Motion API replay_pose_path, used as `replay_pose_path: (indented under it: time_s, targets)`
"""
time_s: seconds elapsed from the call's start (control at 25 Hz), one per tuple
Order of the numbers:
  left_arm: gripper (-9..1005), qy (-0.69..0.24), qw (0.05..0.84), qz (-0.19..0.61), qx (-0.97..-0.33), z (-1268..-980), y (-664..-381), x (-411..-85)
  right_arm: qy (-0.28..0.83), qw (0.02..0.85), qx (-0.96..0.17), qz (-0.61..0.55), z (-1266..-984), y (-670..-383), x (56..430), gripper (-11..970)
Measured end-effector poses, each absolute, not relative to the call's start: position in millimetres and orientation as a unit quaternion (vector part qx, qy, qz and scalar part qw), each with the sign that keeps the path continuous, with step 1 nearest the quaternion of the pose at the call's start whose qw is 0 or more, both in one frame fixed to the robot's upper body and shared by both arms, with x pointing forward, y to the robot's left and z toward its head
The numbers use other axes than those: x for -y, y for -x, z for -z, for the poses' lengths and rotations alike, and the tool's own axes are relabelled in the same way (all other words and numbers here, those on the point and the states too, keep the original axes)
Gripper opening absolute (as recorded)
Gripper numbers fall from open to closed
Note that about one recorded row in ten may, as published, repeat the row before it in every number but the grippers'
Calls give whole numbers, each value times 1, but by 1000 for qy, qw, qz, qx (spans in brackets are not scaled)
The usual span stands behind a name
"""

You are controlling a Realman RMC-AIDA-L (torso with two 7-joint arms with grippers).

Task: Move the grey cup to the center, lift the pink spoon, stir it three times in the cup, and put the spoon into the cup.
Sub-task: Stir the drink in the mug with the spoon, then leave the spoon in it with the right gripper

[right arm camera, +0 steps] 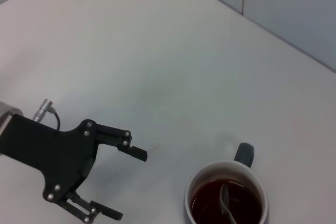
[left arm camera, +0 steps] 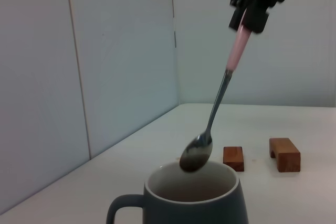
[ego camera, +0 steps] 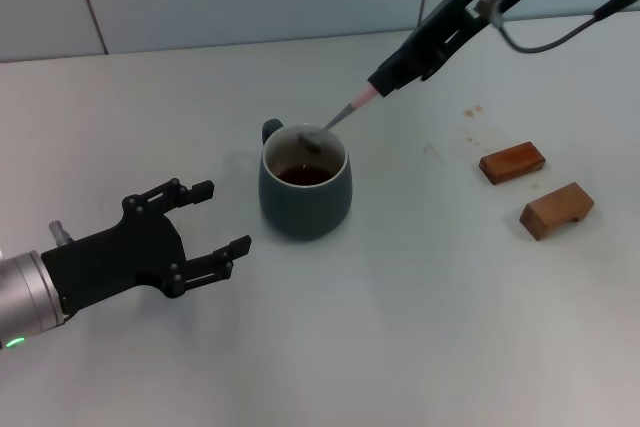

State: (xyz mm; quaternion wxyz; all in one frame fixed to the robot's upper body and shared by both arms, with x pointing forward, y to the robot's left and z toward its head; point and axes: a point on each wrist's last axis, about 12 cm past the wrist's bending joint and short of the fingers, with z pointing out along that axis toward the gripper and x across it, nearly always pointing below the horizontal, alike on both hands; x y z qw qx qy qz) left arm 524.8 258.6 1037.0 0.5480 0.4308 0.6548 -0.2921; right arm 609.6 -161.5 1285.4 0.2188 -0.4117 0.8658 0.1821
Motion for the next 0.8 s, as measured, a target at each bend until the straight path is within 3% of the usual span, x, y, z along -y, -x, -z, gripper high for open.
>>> replay_pose_path:
  time_s: [0.8]
  targets:
    - [806,-433,548,293,-653,-1036,-524,-257,443,154,-869,-162,-1251,-633,119,167]
